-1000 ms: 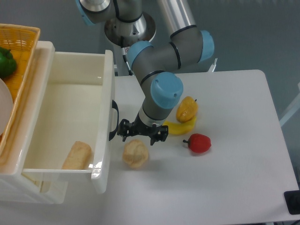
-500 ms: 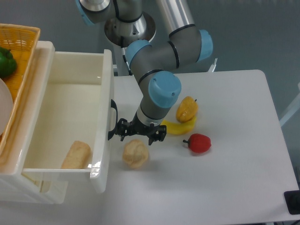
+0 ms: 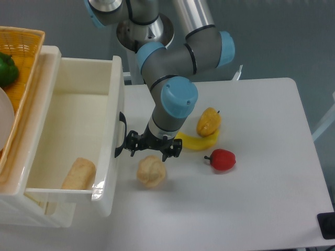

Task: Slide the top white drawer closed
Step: 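Push the drawer front with the gripper, sliding the drawer closed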

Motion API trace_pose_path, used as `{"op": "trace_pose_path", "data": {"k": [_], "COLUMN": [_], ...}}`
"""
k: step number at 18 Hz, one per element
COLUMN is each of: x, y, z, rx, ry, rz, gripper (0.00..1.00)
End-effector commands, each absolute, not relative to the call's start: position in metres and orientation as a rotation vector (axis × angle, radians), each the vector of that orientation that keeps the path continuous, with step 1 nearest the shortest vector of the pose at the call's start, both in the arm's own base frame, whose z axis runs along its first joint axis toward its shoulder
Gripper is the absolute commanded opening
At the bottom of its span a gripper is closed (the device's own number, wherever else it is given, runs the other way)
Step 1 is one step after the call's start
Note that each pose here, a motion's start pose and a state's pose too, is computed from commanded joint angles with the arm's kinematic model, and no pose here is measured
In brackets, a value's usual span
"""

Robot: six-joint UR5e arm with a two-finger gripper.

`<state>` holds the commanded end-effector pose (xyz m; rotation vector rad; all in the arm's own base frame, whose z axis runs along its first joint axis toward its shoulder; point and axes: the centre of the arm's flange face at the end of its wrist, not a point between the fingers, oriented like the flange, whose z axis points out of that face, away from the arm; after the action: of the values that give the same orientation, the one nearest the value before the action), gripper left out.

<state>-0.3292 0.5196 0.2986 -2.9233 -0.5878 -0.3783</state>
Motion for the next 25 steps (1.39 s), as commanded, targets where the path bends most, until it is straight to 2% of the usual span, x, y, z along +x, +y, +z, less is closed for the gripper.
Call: {"op": "trace_pose_path", "data": {"k": [25], "x": [-0.288], "y": [0.544], "z": [0.327], "rx": [-2.924], "ry": [-0.484], "rz": [-0.321], "gripper": [1.0]}}
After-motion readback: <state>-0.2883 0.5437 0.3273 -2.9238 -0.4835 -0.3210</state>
